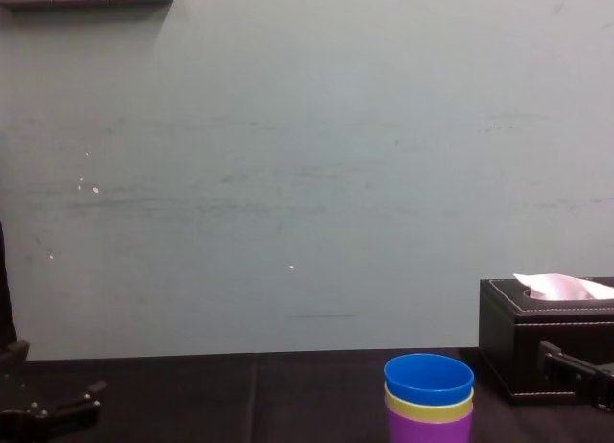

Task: Stack the three plastic cups sequentially using one hand.

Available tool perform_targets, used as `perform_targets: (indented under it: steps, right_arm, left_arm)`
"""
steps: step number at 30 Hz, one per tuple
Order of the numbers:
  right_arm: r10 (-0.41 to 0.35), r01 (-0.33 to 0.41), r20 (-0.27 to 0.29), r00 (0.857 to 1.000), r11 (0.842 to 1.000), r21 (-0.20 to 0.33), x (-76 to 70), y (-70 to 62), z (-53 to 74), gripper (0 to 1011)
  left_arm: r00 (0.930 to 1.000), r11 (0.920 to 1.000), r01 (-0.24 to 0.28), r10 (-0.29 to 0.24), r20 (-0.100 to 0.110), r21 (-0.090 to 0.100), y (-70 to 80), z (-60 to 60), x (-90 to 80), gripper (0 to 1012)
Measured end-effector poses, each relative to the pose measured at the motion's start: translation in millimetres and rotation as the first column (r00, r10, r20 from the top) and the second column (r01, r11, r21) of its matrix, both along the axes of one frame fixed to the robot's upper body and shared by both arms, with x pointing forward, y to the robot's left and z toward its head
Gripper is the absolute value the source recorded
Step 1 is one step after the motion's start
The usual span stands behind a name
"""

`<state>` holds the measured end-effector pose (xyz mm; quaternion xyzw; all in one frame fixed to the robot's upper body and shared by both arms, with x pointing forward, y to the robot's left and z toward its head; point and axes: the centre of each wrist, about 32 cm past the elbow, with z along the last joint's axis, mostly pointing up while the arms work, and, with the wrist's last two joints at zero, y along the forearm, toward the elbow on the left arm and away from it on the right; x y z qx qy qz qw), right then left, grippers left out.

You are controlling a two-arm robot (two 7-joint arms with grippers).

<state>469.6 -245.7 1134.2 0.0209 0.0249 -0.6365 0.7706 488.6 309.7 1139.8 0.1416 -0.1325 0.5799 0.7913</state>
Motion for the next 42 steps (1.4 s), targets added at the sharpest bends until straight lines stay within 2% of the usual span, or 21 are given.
perform_targets:
  steps: [42]
  right_arm:
    - [-0.002, 0.002, 0.001, 1.000, 1.000, 0.001, -0.4, -0.1, 0.0, 1002]
  left_arm:
    - [1.0000, 1.0000, 0.000, 0.000, 0.000, 0.000, 0.0, 0.0, 0.0, 1012]
